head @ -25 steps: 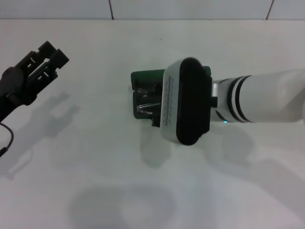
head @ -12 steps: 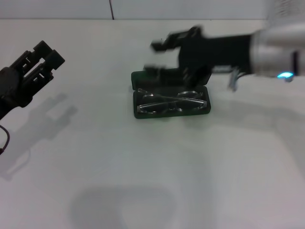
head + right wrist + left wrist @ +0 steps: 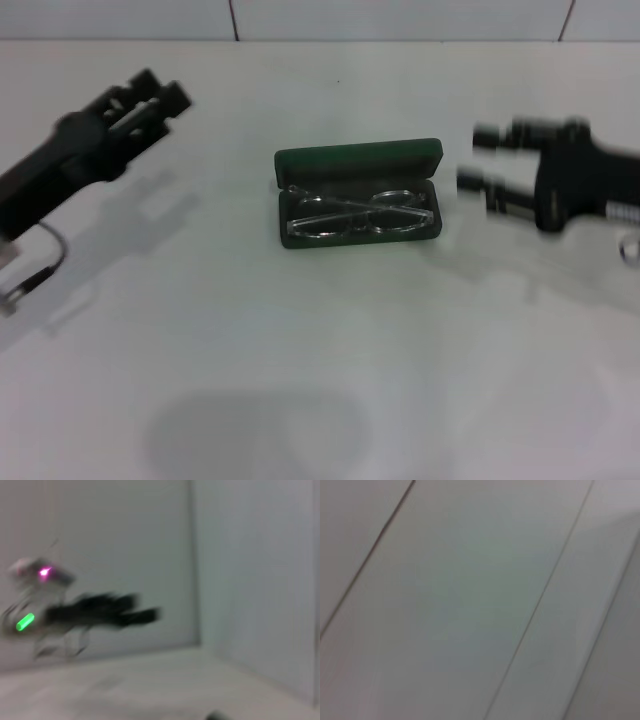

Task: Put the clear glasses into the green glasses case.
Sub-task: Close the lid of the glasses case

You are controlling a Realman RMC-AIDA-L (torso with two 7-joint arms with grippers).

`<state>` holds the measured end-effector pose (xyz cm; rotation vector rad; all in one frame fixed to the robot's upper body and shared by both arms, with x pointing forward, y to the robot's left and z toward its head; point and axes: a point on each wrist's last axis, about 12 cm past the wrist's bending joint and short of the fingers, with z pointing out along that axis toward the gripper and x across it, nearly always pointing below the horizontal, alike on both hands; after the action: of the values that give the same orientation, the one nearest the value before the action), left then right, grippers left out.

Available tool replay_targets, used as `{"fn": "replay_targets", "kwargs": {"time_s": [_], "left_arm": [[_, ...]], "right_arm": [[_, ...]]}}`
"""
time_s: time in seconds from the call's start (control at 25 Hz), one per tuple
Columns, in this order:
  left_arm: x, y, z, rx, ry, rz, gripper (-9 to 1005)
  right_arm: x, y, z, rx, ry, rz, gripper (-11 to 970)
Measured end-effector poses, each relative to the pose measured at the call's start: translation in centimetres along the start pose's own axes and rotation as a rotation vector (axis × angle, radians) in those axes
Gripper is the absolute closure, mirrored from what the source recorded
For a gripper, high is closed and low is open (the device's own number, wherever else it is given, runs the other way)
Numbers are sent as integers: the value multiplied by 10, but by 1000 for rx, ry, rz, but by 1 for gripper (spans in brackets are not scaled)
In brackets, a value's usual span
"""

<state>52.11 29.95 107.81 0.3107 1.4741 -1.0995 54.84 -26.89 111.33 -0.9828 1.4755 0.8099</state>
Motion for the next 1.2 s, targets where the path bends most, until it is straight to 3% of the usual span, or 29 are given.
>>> {"fn": "replay_targets", "kwargs": {"time_s": [0.12,0.16,0.28,0.36,0.52,0.68,0.88,1.2], "left_arm": [[-2,8,37,10,112,-22,298],[-4,12,66,9,201,-27,298],[-4,14,104,-5,305,-9,298],[-1,11,136,-19,376,28,298],[11,1,171,-27,437,71,298],[28,-5,185,-63,455,108,298],[43,-6,188,-117,485,140,298],[41,-3,188,-158,440,122,298]], "right_arm": [[19,13,-10,-74,91,-43,476],[24,18,-12,-93,117,-56,476],[37,27,-15,-116,151,-75,477],[41,30,-16,-123,158,-75,477],[56,39,-21,-158,222,-50,477],[63,44,-24,-179,257,-28,477],[63,45,-22,-189,252,-21,477],[61,45,-19,-194,246,-27,475]]}}
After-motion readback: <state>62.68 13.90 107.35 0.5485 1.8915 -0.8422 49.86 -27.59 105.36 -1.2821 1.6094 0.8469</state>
